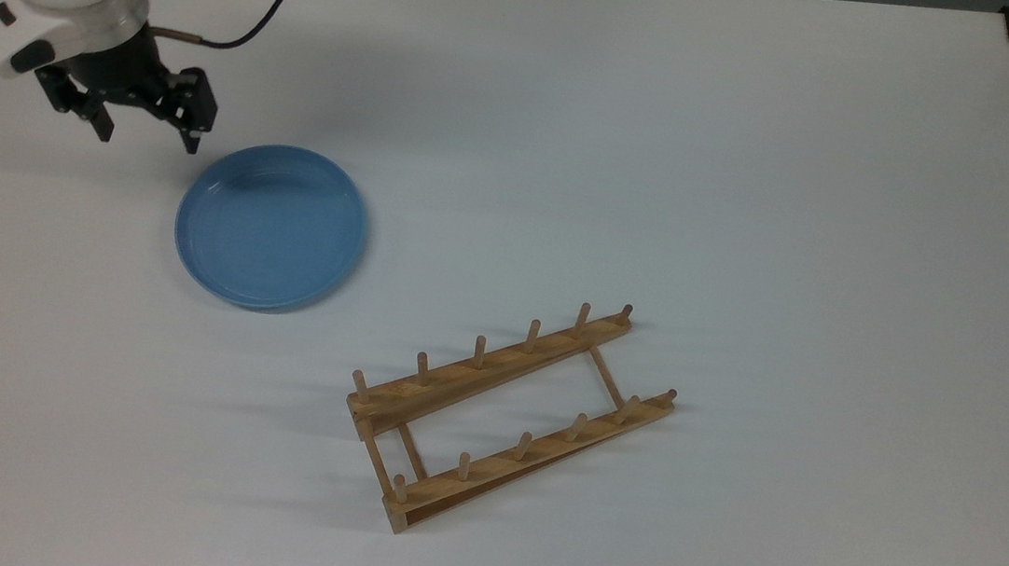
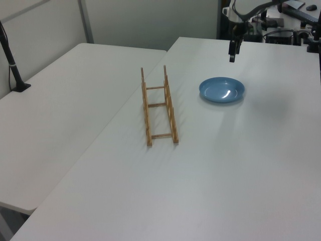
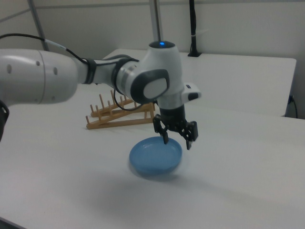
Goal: Place plate in plate rack
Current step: 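Lower the gripper onto the plate rim and close on it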
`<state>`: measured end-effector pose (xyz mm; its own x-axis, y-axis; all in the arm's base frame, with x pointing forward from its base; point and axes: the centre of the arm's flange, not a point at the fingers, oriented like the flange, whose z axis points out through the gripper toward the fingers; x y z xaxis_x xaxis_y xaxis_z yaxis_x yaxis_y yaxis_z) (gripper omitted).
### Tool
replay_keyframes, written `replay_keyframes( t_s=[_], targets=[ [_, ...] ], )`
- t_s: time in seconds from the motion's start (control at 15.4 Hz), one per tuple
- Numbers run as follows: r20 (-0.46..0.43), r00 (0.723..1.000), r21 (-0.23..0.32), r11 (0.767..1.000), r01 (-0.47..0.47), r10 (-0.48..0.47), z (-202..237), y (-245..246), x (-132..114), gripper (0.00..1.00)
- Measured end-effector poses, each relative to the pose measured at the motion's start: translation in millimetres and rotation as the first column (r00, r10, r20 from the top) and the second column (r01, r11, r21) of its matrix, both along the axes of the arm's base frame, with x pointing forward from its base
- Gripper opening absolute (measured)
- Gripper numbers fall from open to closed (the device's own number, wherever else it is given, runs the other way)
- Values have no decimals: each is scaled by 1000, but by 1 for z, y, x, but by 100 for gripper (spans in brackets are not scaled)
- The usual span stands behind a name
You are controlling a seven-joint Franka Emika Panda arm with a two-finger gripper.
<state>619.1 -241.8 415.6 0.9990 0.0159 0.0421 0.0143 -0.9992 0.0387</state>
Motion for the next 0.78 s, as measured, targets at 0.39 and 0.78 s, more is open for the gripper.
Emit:
replay_keyframes(
  t_s=[0.39, 0.78],
  targets=[
    [-37, 999, 15, 1000, 3, -2, -58, -15, 8, 74],
    [-41, 999, 70, 997, 25, -22, -84, -5, 15, 58]
  ],
)
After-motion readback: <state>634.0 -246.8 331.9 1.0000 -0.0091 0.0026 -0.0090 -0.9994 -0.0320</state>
